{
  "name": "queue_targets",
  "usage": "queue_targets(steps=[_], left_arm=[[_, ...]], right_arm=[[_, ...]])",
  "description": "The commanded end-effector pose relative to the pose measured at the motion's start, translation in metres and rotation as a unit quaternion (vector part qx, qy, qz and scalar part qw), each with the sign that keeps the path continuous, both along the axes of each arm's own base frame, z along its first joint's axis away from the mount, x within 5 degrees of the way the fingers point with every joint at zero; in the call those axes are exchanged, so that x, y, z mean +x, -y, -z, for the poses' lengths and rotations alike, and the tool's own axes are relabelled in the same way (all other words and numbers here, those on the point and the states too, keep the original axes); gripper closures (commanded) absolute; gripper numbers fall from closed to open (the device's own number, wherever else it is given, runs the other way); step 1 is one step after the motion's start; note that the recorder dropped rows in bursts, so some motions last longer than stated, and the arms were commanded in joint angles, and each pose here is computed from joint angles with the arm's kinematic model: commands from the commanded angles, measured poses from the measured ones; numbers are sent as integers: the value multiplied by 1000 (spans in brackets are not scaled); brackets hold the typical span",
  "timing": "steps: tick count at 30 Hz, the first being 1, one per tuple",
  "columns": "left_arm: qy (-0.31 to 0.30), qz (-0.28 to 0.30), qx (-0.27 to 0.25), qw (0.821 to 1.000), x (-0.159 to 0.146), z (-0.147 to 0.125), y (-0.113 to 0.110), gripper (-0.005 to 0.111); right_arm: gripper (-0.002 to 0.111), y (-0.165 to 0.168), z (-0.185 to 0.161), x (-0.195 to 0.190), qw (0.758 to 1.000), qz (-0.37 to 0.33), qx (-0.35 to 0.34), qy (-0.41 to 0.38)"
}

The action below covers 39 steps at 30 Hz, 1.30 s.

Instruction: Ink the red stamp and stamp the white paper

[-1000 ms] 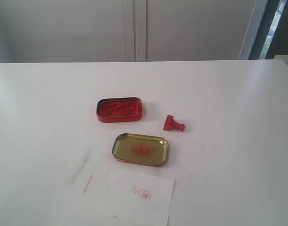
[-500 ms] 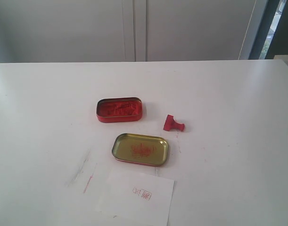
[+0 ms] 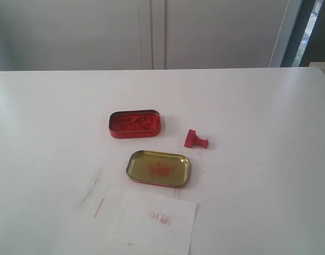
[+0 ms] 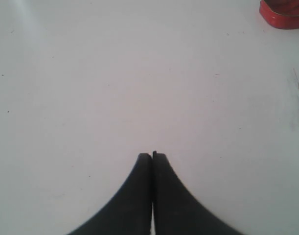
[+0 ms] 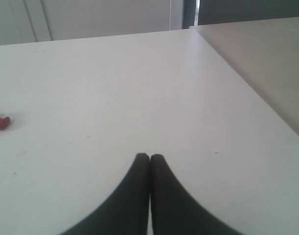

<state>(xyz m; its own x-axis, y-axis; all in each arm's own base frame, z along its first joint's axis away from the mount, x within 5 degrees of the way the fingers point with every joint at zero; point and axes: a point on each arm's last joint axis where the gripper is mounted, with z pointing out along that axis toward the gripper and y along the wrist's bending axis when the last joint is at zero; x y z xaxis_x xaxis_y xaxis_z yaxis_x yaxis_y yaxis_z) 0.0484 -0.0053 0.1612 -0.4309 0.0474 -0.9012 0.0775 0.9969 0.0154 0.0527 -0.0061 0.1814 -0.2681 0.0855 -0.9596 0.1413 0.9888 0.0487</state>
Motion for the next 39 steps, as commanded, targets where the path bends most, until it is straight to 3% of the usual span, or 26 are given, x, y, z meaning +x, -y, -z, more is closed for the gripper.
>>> queue_targets(steps=[1, 39], left_arm=[[-6, -1, -3, 1000, -1, 3, 0, 107], [-6, -1, -3, 1000, -1, 3, 0, 107]], right_arm=[[108, -1, 0, 0, 1000, -13, -1, 7], [108, -2, 0, 0, 1000, -23, 0, 6]])
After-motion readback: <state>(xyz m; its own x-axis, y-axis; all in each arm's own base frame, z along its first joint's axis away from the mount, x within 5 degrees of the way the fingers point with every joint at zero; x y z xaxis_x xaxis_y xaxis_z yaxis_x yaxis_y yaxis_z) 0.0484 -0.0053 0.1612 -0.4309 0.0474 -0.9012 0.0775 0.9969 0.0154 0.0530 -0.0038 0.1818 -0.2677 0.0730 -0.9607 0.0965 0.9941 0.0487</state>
